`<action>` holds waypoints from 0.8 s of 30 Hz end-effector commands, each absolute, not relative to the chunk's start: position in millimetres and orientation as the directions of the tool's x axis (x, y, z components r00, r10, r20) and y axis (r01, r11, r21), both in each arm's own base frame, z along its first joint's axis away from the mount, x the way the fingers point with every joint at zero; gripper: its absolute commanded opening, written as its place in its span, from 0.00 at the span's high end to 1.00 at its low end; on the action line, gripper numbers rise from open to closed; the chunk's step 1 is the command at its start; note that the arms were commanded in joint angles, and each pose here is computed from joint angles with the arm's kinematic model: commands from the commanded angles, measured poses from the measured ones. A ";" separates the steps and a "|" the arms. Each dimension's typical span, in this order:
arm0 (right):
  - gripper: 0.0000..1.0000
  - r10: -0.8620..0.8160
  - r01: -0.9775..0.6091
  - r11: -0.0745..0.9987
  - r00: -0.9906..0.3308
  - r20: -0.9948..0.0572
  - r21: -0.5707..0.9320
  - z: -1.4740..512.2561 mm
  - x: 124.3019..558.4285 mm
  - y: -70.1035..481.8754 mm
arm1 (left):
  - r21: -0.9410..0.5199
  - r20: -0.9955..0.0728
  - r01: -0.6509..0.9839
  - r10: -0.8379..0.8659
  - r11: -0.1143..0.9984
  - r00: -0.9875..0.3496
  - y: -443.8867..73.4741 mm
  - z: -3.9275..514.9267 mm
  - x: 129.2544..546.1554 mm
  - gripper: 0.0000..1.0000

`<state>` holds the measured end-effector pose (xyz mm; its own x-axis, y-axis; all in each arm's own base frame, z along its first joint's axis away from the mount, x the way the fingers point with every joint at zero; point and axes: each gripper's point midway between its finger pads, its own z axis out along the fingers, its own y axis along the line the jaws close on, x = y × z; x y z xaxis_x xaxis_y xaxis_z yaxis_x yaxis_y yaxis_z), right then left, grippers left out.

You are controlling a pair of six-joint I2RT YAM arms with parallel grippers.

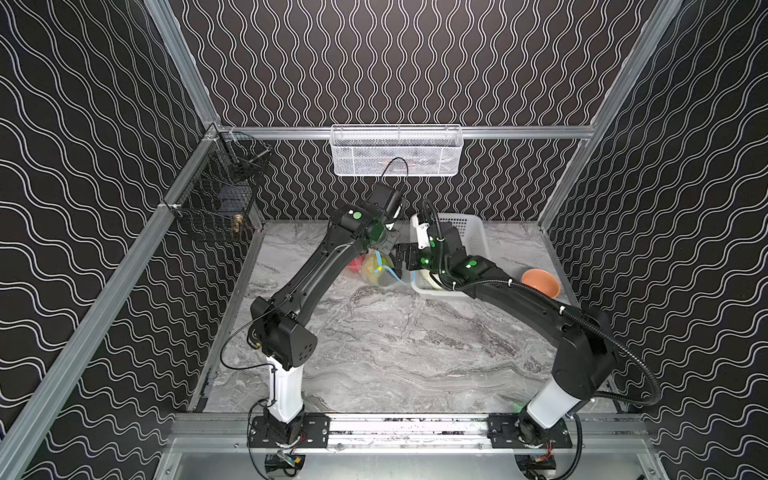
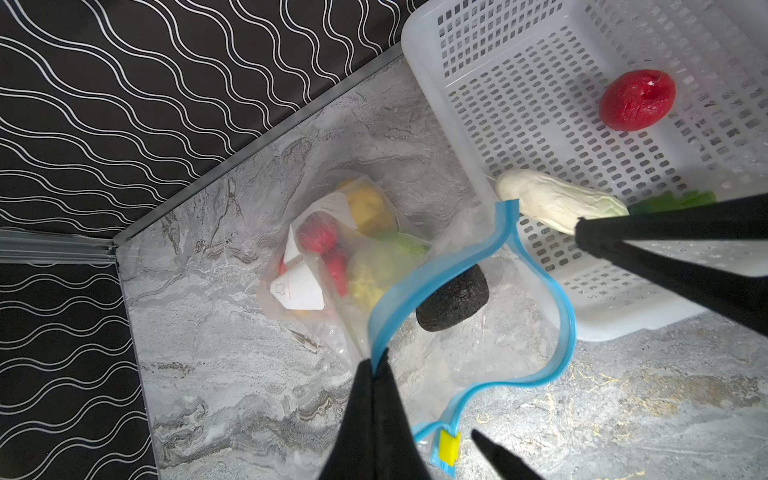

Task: Place the food in the zip-top bag and seal the zipper
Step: 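Withdraw the right gripper from the bag and move over the basket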

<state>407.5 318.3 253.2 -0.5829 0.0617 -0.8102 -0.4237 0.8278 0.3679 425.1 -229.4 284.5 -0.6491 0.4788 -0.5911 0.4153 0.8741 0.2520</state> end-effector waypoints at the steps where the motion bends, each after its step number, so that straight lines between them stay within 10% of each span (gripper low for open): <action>1: 0.01 0.071 -0.382 0.862 -0.559 -0.826 0.332 260.2 412.2 300.5 | 0.257 -0.621 0.391 0.461 0.884 -0.634 -227.7 294.4 428.0 1.00; 24: 0.01 0.202 -0.149 0.914 -0.637 -0.744 0.376 246.0 445.1 218.2 | 0.222 -0.619 0.438 0.473 0.871 -0.627 -236.5 286.8 424.4 1.00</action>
<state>442.5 229.2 250.8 -0.6171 0.1748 -0.7672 -0.2072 0.9045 0.3728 424.2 -228.6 283.4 -0.6441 0.4754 -0.5993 0.4124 0.8756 0.2513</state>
